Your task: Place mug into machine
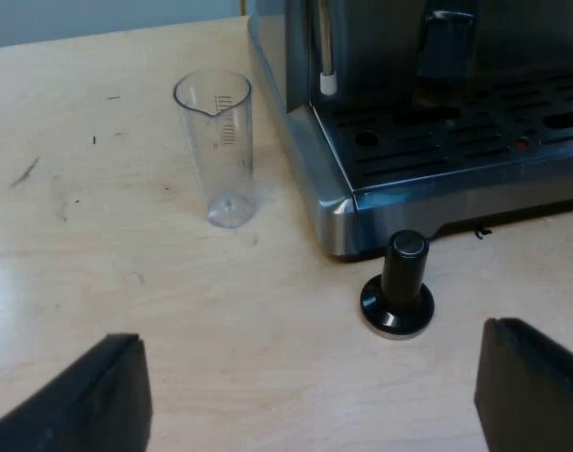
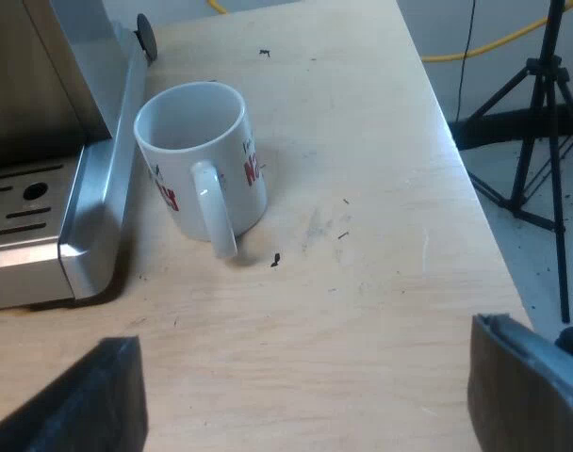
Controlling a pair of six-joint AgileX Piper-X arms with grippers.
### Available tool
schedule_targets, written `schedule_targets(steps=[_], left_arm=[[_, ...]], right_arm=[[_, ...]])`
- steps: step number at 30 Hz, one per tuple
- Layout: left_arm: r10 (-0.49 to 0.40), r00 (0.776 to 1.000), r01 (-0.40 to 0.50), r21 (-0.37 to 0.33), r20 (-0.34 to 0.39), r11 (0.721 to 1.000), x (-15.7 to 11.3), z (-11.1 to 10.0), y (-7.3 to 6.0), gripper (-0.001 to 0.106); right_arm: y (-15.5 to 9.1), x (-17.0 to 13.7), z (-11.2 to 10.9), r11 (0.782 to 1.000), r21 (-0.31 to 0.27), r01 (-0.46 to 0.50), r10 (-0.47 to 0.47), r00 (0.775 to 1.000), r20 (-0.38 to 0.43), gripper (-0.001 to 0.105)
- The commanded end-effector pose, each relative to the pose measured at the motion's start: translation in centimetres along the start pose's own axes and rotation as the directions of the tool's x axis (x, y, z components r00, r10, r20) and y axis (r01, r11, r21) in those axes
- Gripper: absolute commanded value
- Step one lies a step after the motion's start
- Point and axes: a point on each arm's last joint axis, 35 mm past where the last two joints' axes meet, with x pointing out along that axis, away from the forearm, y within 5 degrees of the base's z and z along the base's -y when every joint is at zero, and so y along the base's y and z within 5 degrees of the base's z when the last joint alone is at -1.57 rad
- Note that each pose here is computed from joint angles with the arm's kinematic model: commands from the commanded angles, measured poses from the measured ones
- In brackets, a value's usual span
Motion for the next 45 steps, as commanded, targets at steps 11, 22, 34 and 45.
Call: schedule_targets(steps=[11, 22, 34, 45], left_arm=[[-0.131, 0.989, 0.130, 0.021, 0.074, 0.991, -0.8, 4.0, -1.2, 0.071], [-0.347, 0.937, 0.348, 0.079, -0.032, 0.934, 2.3, 8.5, -3.4, 0.071], [-0.526, 0.831, 0.549, 0.114, -0.180, 0.828, 7.3, 10.5, -7.7, 0.071], [-0.566, 0.779, 0.605, 0.085, -0.271, 0.792, 11.7, 9.4, -10.6, 0.071]], right_arm=[[-0.5, -0.4, 2.7, 0.999, 0.024, -0.027, 0.027, 1.000, 0.005, 0.071], [-0.7, 0.4, 7.4, 0.980, 0.009, -0.201, 0.201, 0.979, -0.019, 0.071], [0.3, 4.7, 10.3, 0.950, 0.012, -0.312, 0.310, 0.937, -0.162, 0.071], [2.0, 8.8, 11.1, 0.967, -0.001, -0.253, 0.246, 0.941, -0.233, 0.071]])
